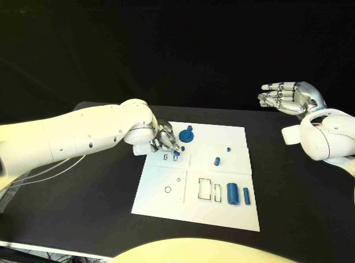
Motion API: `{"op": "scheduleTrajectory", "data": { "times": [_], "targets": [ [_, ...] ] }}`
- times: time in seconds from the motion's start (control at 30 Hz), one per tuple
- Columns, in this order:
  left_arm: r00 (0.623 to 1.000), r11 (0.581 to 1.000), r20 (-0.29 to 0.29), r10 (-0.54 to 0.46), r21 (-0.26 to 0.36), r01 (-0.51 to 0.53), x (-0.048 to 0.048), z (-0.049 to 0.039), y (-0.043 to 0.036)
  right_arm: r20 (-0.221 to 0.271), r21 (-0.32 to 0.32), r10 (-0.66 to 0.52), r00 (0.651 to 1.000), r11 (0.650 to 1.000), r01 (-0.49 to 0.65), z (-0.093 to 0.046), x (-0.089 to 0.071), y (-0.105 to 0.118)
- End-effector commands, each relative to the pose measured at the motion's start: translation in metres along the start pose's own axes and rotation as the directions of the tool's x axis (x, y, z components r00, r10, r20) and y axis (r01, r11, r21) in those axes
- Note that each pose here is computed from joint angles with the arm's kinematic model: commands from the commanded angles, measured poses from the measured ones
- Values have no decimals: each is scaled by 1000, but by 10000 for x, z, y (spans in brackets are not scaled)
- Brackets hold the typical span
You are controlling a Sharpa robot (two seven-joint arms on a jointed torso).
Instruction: Assemble the parts on the task board
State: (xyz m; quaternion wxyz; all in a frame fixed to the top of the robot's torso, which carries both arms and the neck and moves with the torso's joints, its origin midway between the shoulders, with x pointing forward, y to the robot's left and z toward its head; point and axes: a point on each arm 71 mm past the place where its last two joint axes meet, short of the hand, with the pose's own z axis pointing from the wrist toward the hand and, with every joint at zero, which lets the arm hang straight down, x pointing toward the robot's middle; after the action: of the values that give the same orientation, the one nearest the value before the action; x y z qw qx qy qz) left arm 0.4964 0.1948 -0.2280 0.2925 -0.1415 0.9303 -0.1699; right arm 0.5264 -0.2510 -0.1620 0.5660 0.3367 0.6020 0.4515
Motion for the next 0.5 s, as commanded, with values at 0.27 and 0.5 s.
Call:
{"op": "scheduleTrajectory", "data": {
  "times": [0.27, 0.5],
  "targets": [
    [986, 998, 163, 37, 52, -46, 84, -31, 13, -22, -6, 2, 1000, 1000, -3, -21, 24, -9],
    [986, 997, 158, 54, 47, -62, 168, -18, 42, -26, -10, 2, 1000, 1000, -3, -29, 38, -7]
  ]
}}
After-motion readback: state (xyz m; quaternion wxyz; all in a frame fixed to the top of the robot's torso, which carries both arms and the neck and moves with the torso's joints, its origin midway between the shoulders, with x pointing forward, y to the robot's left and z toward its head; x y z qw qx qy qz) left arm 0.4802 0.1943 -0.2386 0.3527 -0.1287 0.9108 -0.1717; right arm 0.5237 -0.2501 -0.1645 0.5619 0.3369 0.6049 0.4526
